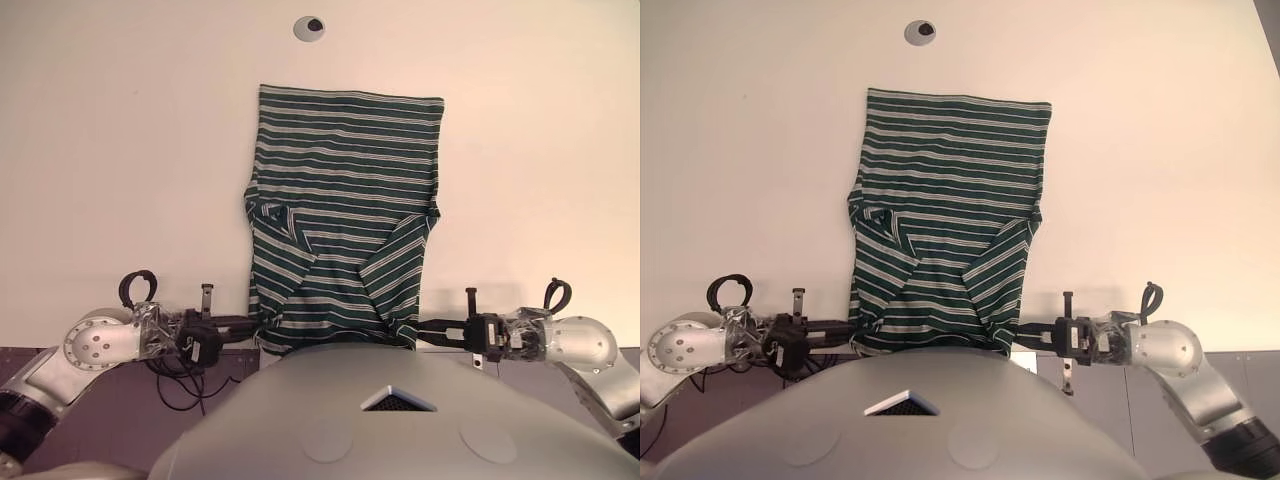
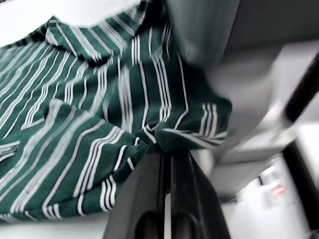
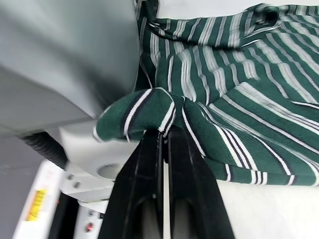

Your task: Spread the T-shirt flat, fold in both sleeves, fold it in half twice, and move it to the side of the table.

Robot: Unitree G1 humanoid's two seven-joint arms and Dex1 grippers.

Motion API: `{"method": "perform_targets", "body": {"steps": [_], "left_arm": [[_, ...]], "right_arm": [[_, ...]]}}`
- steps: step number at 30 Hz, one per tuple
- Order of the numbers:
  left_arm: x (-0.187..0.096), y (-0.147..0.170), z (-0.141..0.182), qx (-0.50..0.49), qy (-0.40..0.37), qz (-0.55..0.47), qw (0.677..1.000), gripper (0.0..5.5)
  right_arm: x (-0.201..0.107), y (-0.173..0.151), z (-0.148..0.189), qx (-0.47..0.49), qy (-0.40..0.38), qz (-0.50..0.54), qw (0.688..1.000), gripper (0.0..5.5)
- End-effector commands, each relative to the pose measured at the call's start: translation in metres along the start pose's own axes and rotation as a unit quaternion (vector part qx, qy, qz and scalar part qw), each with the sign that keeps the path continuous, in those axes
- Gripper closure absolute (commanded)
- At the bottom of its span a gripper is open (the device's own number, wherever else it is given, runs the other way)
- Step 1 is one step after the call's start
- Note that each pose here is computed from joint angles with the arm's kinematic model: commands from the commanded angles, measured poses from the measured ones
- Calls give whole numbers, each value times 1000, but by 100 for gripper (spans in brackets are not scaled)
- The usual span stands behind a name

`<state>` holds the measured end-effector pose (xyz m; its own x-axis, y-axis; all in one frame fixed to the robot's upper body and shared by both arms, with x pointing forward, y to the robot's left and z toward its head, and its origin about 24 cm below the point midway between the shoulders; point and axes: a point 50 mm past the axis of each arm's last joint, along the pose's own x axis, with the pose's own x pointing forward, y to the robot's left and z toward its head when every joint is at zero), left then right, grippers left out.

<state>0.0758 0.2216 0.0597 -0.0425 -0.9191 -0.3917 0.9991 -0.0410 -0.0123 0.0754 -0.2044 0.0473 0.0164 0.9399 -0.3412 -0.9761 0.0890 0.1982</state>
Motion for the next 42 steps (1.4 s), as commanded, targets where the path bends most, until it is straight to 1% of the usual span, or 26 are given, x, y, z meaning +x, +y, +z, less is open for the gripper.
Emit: {"method": "perform_targets", "body": {"steps": [1,4,8,11,13,16,19,23,26,29,30,31,32,35,38,40,42], "left_arm": [[-7,8,57,-114,-111,-101,982,550],[-7,22,71,-118,-154,-78,978,550],[-5,53,70,-117,-160,18,980,550],[-8,92,52,-116,-155,139,971,550],[-13,109,35,-132,-157,186,961,550],[-24,123,9,-160,-163,233,945,550],[-30,139,-2,-178,-181,280,926,550],[-26,164,-22,-209,-146,342,904,550],[-26,172,-31,-220,-130,363,896,550],[-22,176,-34,-218,-119,364,898,550],[-20,176,-34,-215,-119,361,899,550],[-19,177,-33,-215,-122,363,899,525],[-21,180,-32,-221,-128,372,892,508],[-35,196,-33,-270,-152,425,851,471],[-46,206,-44,-342,-139,471,801,429],[-49,208,-49,-366,-127,488,782,400],[-53,209,-49,-364,-122,500,776,366]], "right_arm": [[-26,-8,34,45,-47,27,998,547],[-34,-17,42,47,-76,-2,996,547],[-39,-46,49,48,-115,-111,986,547],[-39,-73,50,58,-132,-186,972,547],[-36,-88,48,64,-133,-215,965,547],[-26,-113,50,64,-141,-245,957,547],[-11,-138,55,64,-151,-267,950,547],[13,-171,58,51,-127,-309,941,547],[21,-184,52,57,-107,-325,938,547],[30,-194,47,72,-103,-333,935,547],[32,-197,46,77,-106,-332,934,522],[34,-201,46,84,-111,-332,933,511],[37,-206,46,96,-117,-339,929,486],[41,-227,45,156,-141,-379,901,444],[40,-244,45,207,-154,-427,867,396],[38,-250,45,215,-157,-442,857,366],[36,-249,45,205,-158,-442,859,330]]}}
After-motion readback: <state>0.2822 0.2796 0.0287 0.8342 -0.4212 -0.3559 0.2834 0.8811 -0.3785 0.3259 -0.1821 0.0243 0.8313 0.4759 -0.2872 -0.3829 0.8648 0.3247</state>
